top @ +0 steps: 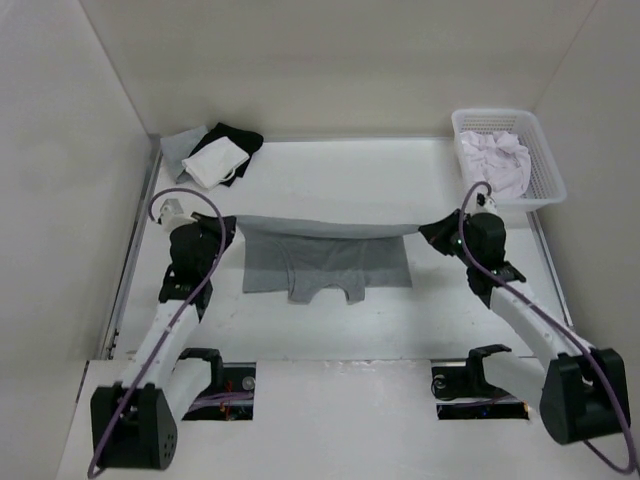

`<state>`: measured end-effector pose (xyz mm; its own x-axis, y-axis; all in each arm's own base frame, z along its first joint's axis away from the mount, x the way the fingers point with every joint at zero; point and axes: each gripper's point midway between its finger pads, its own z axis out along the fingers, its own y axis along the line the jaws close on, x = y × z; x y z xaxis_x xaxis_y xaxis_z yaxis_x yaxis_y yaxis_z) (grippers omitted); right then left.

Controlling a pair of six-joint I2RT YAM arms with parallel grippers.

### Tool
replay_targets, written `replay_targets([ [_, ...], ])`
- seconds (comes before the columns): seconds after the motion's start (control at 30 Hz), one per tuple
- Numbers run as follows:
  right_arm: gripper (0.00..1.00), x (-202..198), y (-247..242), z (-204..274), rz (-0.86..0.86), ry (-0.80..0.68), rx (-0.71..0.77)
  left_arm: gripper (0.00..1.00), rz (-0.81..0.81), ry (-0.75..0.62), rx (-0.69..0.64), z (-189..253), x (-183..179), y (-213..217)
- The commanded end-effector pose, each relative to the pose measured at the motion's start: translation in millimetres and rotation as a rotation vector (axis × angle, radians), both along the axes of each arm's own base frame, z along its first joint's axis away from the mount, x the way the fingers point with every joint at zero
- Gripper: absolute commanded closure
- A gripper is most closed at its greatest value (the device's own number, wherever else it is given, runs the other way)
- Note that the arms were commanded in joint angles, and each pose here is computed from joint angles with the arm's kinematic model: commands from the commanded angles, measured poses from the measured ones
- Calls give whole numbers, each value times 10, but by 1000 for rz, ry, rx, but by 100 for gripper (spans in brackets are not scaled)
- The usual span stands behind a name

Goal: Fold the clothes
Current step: Fold the tank top

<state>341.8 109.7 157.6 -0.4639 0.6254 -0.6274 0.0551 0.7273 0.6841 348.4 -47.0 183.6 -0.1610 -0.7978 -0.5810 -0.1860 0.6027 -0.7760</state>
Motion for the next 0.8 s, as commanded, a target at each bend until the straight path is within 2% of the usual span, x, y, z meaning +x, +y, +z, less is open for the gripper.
replay_targets([
  [0.0,97,-164,-74,74,-37,-57,15,99,-14,2,-13,-36,-284,28],
  [0.33,99,-686,-209,-332,-103,13,29,100,-40,97,-26,-411,-958,-15],
  [0.6,97,-883,-191,-665,-127,120,92,92,-9,228,-51,-911,-1164,33],
  [0.67,92,-940,-143,-724,-115,141,106,86,17,224,-55,-897,-1152,84],
  [0.77,71,-1000,-12,-696,-71,142,122,78,57,195,-47,-771,-1081,187],
])
